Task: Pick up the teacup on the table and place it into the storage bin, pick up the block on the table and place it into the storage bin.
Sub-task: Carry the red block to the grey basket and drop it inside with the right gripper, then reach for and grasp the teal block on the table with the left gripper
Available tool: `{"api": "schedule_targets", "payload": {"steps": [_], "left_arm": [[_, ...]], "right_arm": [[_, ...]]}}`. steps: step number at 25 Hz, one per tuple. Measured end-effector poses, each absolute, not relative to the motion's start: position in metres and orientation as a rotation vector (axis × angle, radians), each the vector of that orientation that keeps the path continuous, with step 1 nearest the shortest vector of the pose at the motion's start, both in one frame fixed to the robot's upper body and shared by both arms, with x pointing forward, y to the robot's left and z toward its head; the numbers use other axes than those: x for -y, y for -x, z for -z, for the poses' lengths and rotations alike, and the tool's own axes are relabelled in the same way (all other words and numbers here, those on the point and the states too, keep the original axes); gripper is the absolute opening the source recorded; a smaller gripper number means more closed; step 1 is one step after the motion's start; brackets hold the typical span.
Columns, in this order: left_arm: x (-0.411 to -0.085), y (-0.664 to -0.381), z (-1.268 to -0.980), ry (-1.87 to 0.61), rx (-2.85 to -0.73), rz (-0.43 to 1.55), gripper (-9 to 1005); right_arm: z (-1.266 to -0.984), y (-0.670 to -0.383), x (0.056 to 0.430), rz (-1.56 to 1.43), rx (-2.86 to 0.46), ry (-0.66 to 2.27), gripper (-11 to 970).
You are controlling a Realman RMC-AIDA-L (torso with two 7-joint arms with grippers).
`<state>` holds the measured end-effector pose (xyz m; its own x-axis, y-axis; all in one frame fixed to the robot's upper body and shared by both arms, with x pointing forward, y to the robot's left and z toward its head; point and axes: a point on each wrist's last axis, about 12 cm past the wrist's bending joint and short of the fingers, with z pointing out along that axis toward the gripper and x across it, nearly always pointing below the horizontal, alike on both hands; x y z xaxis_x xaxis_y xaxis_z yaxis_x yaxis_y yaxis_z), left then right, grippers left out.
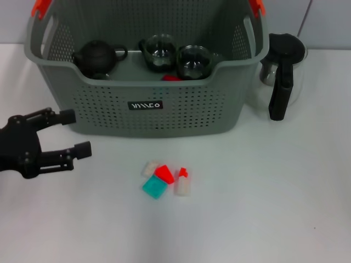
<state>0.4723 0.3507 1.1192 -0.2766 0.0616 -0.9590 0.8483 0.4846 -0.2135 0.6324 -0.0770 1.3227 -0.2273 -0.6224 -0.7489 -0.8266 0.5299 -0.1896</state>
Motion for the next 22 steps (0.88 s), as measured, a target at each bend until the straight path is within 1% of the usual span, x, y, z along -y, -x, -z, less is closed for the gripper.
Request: {"api": "schedule_targets", "payload": {"steps": [5, 9, 14, 18, 22], "left_arm": [[-0.346, -0.471, -1.118, -0.851, -1.728, 0.957, 891], [-0.341, -0.473, -1.117, -0.903, -1.731, 0.977, 891], [-0.333, -0.477, -1.118, -0.966, -1.718, 0.992, 891], [-0.33, -0.48, -1.119, -0.976, -1.702, 1.004, 892], [-0.32, -0.485, -1.118, -0.986, -1.679, 1.043, 892]], "right_arm": [[-1.326, -0.595, 0.094, -0.575, -1.908, 1.229, 832], [-1.314, -0.577, 0.11, -0.729, -1.901, 1.259, 946], [-1.279, -0.563, 0.143, -0.796, -1.887, 1.319, 945], [-1.255, -0.548, 0.17, -0.839, -1.778, 1.359, 944], [-1.234, -0.542, 0.19, -0.874, -1.707, 1.366, 944]]}}
